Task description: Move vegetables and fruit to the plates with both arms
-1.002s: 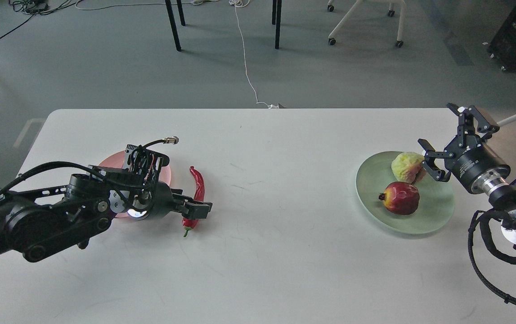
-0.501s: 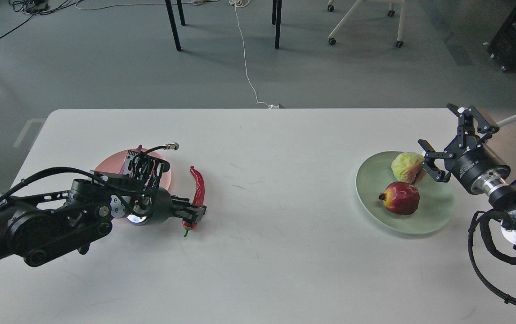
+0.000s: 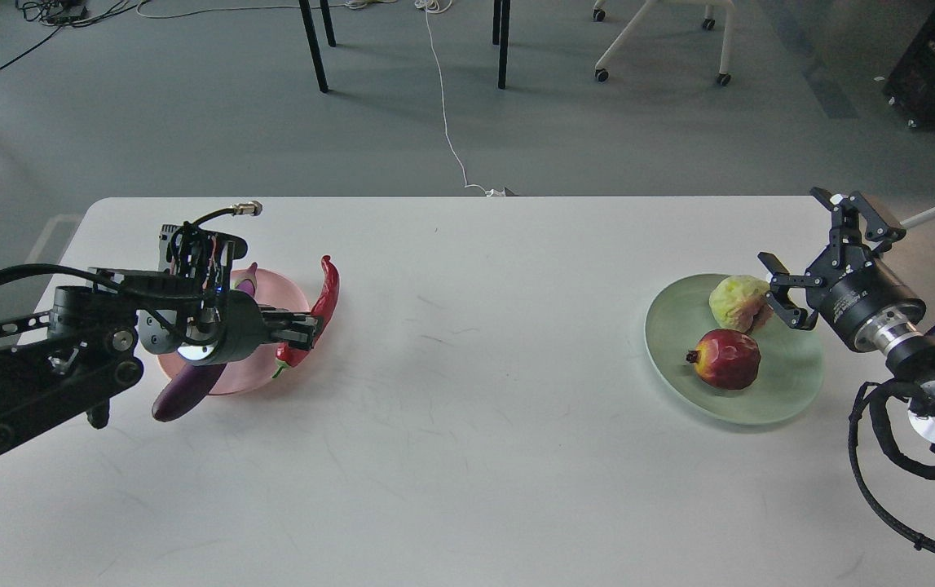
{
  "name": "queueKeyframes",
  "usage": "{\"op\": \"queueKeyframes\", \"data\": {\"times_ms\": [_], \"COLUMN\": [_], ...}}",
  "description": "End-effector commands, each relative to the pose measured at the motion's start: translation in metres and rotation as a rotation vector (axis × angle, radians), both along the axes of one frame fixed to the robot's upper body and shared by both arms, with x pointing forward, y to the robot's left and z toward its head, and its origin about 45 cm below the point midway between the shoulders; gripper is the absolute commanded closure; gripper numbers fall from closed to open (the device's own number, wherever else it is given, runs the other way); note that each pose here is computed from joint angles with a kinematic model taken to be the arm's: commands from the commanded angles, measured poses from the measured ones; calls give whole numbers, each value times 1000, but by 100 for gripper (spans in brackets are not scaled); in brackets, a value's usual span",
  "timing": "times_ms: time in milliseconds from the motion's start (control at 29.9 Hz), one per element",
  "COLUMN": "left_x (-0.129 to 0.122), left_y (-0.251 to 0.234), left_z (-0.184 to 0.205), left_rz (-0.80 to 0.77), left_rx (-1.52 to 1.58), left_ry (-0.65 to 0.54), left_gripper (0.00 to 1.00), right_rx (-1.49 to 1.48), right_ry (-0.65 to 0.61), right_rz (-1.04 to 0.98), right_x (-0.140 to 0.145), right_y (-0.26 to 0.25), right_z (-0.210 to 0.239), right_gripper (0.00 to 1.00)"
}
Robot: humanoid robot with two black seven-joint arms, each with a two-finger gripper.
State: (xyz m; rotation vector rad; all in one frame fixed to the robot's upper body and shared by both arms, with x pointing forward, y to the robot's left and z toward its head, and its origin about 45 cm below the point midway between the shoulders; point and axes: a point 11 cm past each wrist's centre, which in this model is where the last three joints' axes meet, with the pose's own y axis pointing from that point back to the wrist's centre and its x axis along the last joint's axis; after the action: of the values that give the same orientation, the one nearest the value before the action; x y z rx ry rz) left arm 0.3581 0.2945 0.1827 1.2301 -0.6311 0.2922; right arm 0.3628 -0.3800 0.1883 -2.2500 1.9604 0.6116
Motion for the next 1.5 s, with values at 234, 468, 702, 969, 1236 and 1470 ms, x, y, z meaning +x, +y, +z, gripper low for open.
{"op": "queueKeyframes", "data": {"times_ms": [234, 468, 702, 969, 1236, 1470], "left_x": [-8, 5, 41, 60, 40, 26], "left_y": [30, 19, -27, -45, -23, -17], "left_z": [-3, 16, 103, 109, 37, 9], "left_rz": [46, 80, 227, 594, 834, 844], "left_rx": [28, -72, -783, -1391, -1623, -1562], "left_ry": [14, -9, -62, -208, -119, -111], "left_gripper": [18, 7, 1, 1, 1, 1], "right_rx": [2, 2, -3, -11, -4, 3], "right_ry": [3, 3, -61, -131, -68, -38], "right_rz": [1, 1, 7, -3, 78, 137], "right_x": [-1, -1, 18, 50, 42, 28], "right_y": [1, 1, 5, 37, 75, 74], "right_z": [-1, -1, 24, 55, 25, 8], "right_gripper": [2, 2, 2, 2, 2, 1]}}
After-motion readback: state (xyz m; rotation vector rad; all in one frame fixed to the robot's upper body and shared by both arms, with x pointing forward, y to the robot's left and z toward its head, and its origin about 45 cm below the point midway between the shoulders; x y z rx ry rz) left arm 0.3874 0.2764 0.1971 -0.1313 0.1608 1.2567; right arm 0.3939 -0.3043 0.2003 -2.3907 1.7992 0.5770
